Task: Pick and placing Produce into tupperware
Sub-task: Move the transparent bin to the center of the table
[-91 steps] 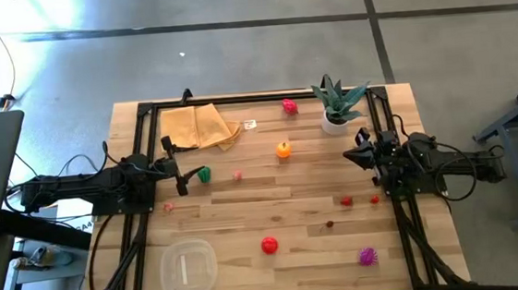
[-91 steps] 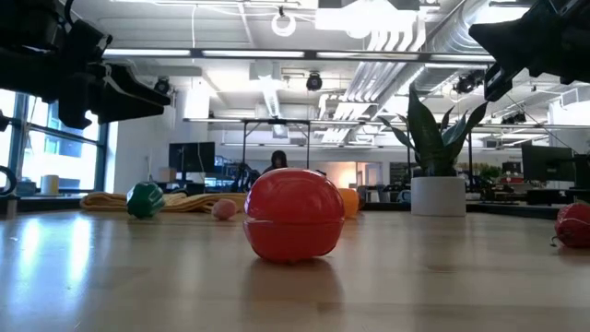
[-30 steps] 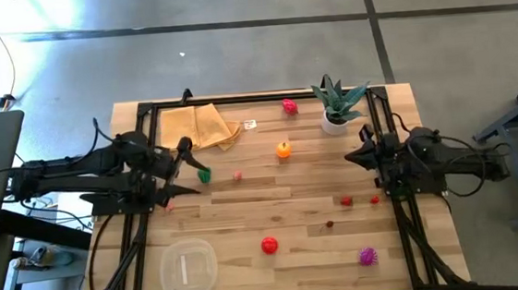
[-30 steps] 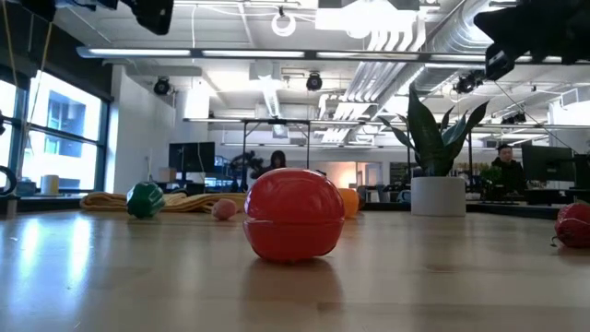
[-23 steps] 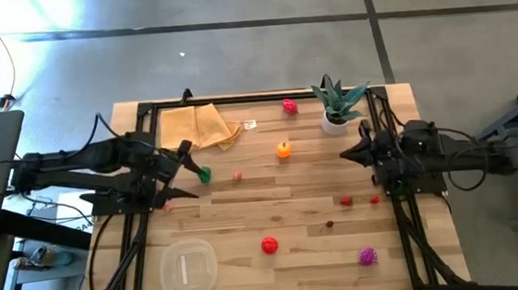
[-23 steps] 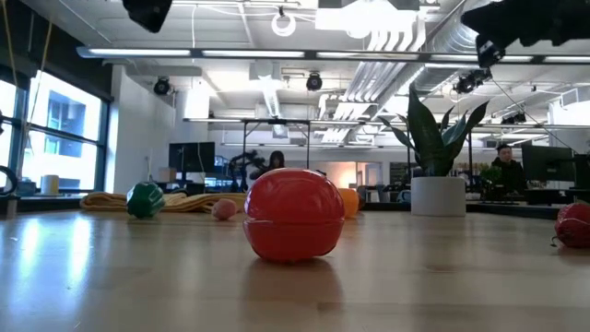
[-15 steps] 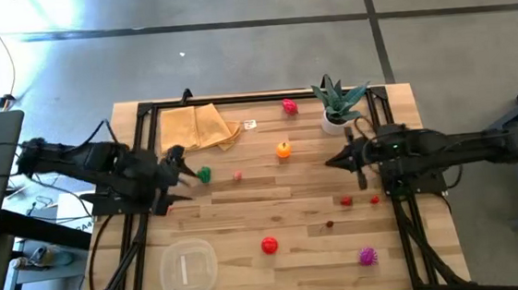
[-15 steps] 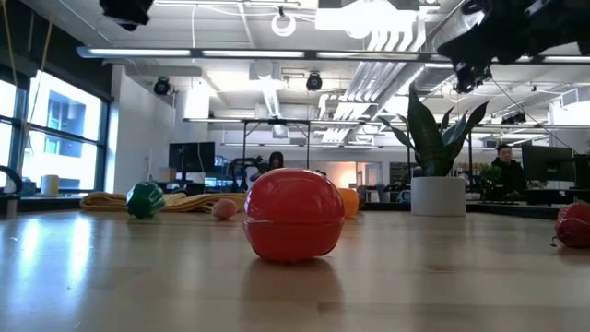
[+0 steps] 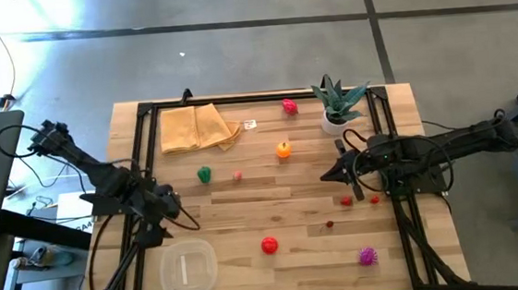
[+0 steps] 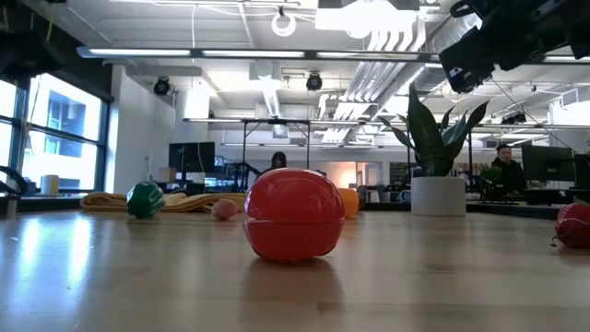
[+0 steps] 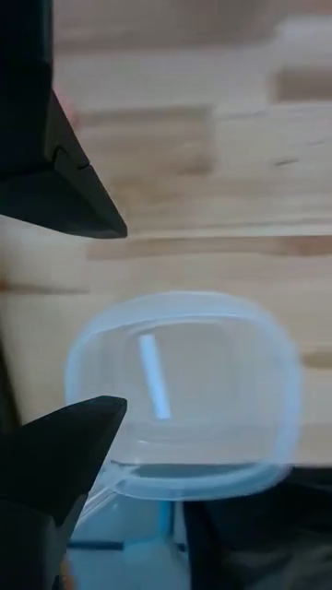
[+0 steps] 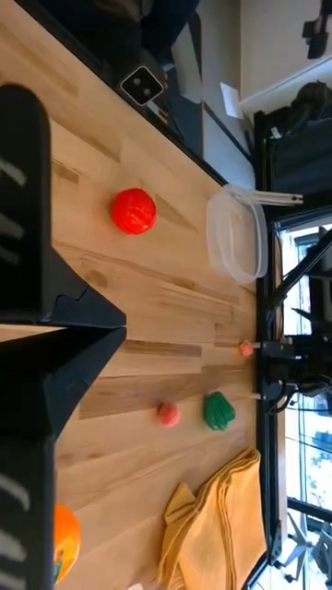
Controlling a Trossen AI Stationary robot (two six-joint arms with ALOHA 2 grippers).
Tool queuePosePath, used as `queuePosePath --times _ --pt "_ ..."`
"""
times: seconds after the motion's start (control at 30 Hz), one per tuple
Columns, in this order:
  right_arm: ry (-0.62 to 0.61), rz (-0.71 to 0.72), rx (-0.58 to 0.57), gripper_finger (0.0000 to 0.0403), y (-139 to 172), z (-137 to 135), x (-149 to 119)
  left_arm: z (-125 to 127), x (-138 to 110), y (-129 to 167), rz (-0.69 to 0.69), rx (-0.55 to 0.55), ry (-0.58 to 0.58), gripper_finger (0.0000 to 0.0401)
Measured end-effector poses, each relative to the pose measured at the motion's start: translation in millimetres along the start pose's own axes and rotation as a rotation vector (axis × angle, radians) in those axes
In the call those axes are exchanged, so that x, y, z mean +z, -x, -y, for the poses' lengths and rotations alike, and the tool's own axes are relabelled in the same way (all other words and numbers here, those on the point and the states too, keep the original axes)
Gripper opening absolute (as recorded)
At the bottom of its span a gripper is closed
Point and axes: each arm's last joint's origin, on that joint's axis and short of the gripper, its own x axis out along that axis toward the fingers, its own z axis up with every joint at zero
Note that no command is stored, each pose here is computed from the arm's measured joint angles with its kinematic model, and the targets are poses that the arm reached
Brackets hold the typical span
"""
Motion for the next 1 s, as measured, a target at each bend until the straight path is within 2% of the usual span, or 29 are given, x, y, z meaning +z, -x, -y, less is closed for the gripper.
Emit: queuePosePath --times 0.27,0.33,0.43,0.5,0.67,0.77,1.0 --pt "-0.001 -0.003 -0.016 0.0000 0.0 0.5 -0.3 28.0 7.1 -47.4 -0.156 0.004 -0.021 0.0285" --pt "-0.002 0.001 -0.031 0.0000 0.0 0.9 0.1 33.3 9.1 -58.5 -0.214 0.024 0.011 0.0285" --pt "-0.001 0.001 -0.036 0.0000 0.0 1.1 0.0 43.2 12.2 -67.6 -0.315 0.043 0.050 0.0285" --pt "0.000 0.001 -0.037 0.0000 -0.1 1.1 0.1 46.9 15.7 -66.8 -0.368 0.098 0.059 0.0285" --pt "0.002 -0.014 -0.044 0.0000 -0.3 1.4 -1.4 53.9 29.3 -61.6 -0.295 0.280 -0.014 0.0285" --pt "0.003 -0.020 -0.046 0.0000 -0.8 1.5 -2.0 56.1 32.8 -68.9 -0.286 0.280 -0.035 0.0285" --pt "-0.003 -0.035 -0.077 0.0000 -2.4 2.7 -3.7 54.0 31.4 -94.6 -0.395 0.344 -0.090 0.0285"
